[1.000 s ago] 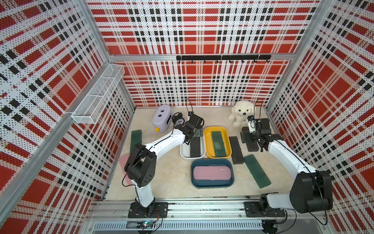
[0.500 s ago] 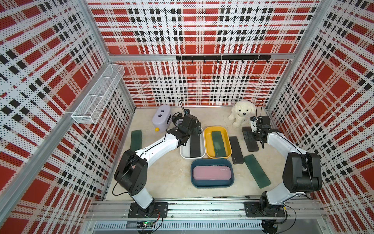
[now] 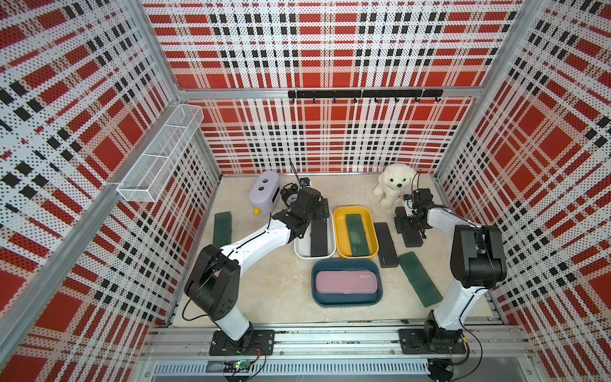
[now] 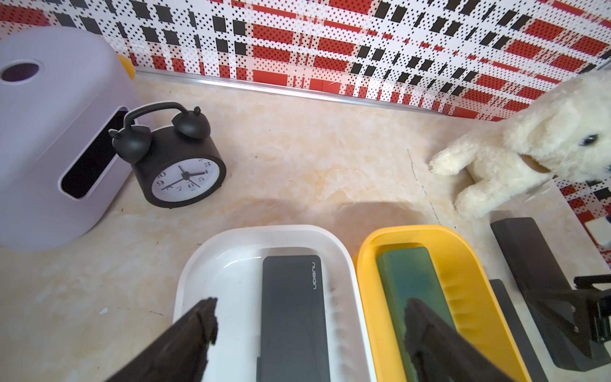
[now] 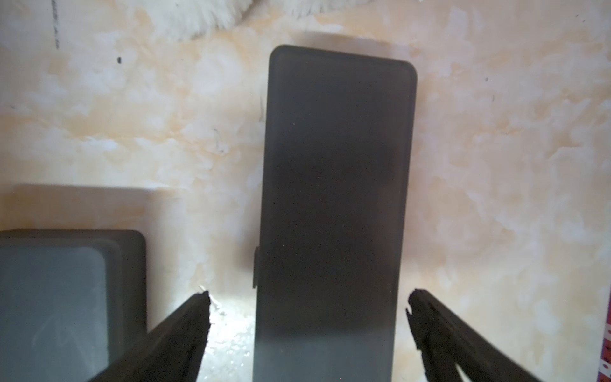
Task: Place the pencil cases by color into the storage box
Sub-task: Pick up the pencil case from the center of the board.
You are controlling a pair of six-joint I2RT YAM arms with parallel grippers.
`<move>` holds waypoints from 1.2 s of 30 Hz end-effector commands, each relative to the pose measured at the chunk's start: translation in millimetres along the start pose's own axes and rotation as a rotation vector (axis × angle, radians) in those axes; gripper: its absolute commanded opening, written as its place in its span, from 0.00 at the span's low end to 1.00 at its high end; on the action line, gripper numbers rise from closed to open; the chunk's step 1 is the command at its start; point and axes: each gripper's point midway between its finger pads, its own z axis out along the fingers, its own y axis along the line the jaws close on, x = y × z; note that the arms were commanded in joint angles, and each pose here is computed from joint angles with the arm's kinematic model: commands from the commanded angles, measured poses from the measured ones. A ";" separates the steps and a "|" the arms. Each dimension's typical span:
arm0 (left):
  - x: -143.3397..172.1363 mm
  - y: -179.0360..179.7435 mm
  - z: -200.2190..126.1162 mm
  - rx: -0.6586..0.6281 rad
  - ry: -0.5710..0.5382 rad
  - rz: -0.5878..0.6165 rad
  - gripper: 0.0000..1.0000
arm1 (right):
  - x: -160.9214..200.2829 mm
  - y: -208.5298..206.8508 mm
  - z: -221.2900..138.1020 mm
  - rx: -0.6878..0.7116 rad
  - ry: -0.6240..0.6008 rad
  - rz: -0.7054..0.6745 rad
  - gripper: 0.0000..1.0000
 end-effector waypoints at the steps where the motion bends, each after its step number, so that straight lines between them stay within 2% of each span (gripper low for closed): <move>1: -14.0 3.3 -8.8 0.010 -0.041 -0.014 0.92 | -4.9 -9.4 2.1 0.027 -0.007 0.017 1.00; 8: -14.5 9.8 -9.8 0.000 -0.042 -0.022 0.92 | 0.3 -15.5 7.9 0.038 0.007 0.028 1.00; 21: -15.7 14.7 -11.9 -0.008 -0.047 -0.030 0.92 | 9.2 -7.6 25.7 -0.026 0.029 0.044 1.00; 27: -15.2 15.4 -12.5 -0.010 -0.047 -0.030 0.92 | 12.5 -8.0 26.3 -0.031 0.033 0.050 0.96; 32: -15.3 16.7 -13.3 -0.012 -0.048 -0.029 0.92 | 12.4 -10.7 22.7 -0.027 0.027 0.056 0.91; 36: -16.1 17.4 -14.7 -0.011 -0.051 -0.026 0.92 | 10.0 -16.8 16.6 -0.022 0.014 0.066 0.75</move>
